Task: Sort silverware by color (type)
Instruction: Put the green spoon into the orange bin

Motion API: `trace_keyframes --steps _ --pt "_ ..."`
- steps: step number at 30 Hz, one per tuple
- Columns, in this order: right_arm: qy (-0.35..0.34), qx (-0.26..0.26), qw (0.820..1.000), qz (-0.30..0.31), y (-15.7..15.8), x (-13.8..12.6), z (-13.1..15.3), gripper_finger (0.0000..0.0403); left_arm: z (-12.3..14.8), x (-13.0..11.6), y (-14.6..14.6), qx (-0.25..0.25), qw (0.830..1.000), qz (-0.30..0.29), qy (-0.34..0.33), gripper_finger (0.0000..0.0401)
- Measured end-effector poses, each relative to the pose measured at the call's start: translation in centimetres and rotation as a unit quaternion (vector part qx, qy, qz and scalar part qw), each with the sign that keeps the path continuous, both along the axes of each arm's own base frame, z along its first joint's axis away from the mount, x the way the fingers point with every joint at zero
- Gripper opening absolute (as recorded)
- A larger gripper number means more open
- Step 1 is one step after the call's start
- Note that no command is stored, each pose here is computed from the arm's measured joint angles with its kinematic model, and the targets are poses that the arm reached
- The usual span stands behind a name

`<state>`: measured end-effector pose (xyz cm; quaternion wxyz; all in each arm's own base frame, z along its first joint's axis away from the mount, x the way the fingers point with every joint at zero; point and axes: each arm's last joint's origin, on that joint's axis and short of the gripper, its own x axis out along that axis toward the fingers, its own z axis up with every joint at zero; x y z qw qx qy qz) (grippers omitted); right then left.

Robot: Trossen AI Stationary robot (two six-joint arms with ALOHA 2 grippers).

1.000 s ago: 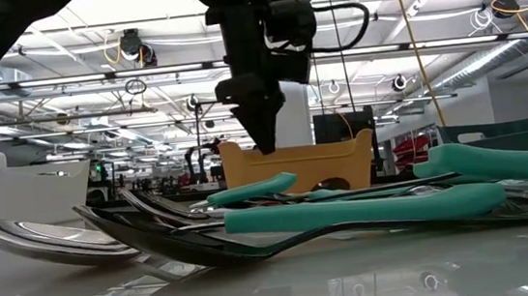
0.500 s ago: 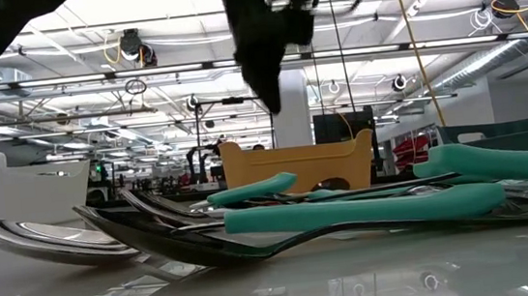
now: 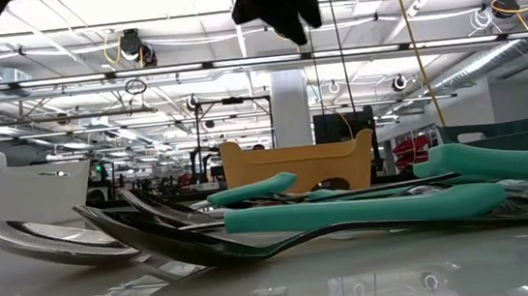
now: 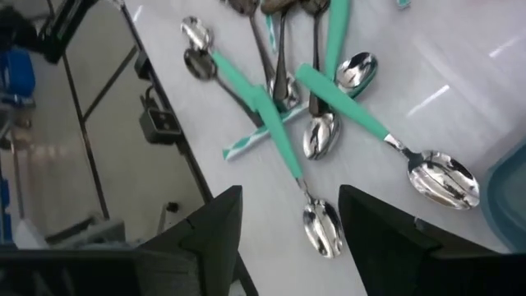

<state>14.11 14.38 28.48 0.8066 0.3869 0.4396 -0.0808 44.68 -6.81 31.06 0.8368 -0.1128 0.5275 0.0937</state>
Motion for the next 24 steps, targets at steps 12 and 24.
trace_keyframes --steps 12,24 --pt "0.004 0.000 0.999 0.050 0.9 -0.9 0.0 0.0196 -2.4 1.8 -8.9 -0.010 0.993 -0.069 -0.096 0.0163" --pt "0.009 0.022 0.998 0.065 1.9 -2.0 0.1 0.0196 -8.5 4.2 -12.3 0.007 0.990 -0.088 -0.107 0.0225"
